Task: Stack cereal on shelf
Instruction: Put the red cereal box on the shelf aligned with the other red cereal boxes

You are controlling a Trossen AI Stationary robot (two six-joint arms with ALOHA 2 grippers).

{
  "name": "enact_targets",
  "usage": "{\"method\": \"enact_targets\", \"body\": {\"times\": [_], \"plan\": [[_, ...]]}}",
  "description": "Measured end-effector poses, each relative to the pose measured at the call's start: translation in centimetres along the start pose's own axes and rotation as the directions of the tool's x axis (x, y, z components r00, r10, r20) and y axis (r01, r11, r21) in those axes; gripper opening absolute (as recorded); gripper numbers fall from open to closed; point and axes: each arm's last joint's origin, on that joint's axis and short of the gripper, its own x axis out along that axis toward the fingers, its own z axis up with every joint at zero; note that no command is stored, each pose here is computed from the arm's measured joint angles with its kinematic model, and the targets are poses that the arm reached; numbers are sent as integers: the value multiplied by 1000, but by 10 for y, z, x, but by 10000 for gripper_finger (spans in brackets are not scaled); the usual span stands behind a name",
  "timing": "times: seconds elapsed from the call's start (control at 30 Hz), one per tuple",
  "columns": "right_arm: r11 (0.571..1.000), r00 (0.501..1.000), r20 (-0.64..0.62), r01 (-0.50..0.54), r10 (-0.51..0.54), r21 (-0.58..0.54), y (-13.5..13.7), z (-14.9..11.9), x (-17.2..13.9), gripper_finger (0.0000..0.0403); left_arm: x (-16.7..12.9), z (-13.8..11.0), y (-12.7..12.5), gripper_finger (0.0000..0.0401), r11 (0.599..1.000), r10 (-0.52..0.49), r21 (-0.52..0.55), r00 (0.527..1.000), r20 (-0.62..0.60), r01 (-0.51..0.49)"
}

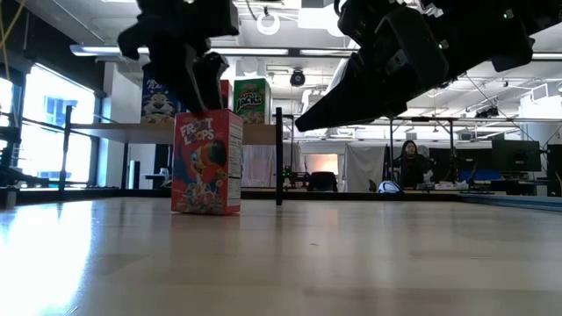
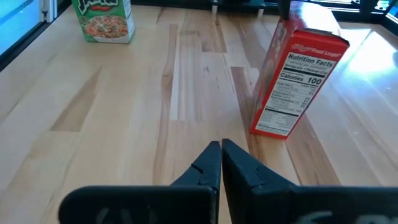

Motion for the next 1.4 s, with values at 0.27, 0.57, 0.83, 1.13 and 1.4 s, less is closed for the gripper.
{"method": "enact_targets", "body": {"times": [0.27,0.57,0.83,1.13,1.4], "plan": [[1000,1000,-1,0,0,-2,0,0,0,0,17,-2,2,282,998,-60,-3,997,-57,60],[1000,1000,-2,0,0,0,0,0,0,0,18,-2,2,236,997,-82,13,995,-59,82],[1000,1000,-4,-4,5,7,0,-1,0,0,5,-6,3,164,994,-93,44,993,-66,96],[1000,1000,-5,-10,10,4,2,-1,0,0,-74,-3,44,134,1000,-4,3,1000,-20,4],[1000,1000,-6,-23,23,14,6,-1,-2,0,-120,-8,110,133,981,165,-96,986,-31,-168]]}}
